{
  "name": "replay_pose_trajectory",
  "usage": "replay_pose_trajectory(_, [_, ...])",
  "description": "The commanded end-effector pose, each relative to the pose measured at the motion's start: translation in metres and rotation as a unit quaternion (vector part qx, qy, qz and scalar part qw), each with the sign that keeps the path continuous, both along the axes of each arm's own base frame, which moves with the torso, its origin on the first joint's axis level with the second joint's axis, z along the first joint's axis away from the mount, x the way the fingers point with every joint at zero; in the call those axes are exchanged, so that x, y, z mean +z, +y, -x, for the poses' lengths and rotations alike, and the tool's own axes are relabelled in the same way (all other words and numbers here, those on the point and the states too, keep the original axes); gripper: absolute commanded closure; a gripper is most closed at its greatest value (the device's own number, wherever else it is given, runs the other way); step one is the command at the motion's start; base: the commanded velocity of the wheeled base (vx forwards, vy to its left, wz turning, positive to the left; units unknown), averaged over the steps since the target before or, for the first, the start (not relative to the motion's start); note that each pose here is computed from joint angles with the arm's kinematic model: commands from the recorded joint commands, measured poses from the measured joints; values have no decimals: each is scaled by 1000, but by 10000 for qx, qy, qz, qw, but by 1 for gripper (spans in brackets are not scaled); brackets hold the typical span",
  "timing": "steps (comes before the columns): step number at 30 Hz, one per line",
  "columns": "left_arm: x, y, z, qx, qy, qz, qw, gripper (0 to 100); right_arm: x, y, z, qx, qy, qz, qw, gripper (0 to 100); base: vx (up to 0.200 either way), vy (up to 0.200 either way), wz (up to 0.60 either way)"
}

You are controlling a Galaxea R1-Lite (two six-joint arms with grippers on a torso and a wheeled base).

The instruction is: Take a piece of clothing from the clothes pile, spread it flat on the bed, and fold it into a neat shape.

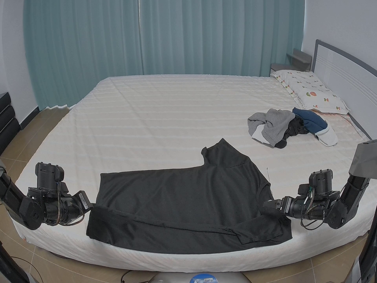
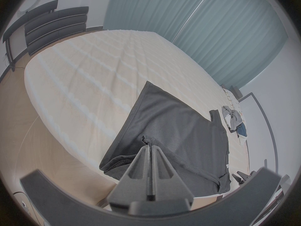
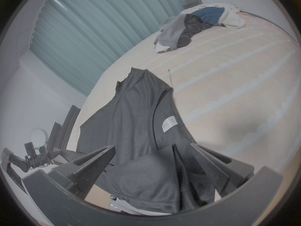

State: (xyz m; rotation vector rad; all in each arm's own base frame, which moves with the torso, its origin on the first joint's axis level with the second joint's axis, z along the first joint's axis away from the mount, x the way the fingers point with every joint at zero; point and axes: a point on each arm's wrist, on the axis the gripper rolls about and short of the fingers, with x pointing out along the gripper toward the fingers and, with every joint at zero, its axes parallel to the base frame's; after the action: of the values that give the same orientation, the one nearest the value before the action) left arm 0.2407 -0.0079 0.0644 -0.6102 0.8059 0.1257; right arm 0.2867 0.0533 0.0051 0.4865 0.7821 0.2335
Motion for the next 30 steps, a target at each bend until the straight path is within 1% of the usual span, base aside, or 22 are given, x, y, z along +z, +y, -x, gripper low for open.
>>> replay_pose_trajectory(1, [1, 0, 0, -3, -31, 8, 10000, 100, -15, 3, -14, 67, 83, 16, 9999, 0, 0, 0, 0])
replay_pose_trajectory(6, [1, 0, 0, 2, -22, 13, 10000, 100, -27, 3, -15, 208, 150, 190, 9995, 0, 0, 0, 0])
replay_pose_trajectory(11, [1, 0, 0, -5, -15, 13, 10000, 100, -29, 3, -14, 301, 208, 121, 9993, 0, 0, 0, 0])
replay_pose_trajectory(12, [1, 0, 0, -5, -22, 13, 10000, 100, -29, 3, -13, 317, 214, 117, 9992, 100, 0, 0, 0])
replay_pose_trajectory(20, [2, 0, -1, 10, -38, 13, 10000, 100, -33, 2, -10, 323, 310, 135, 9989, 100, 0, 0, 0])
replay_pose_trajectory(30, [1, 1, -1, 18, -22, 13, 10000, 100, -21, -7, -6, 149, 203, 80, 9997, 100, 0, 0, 0])
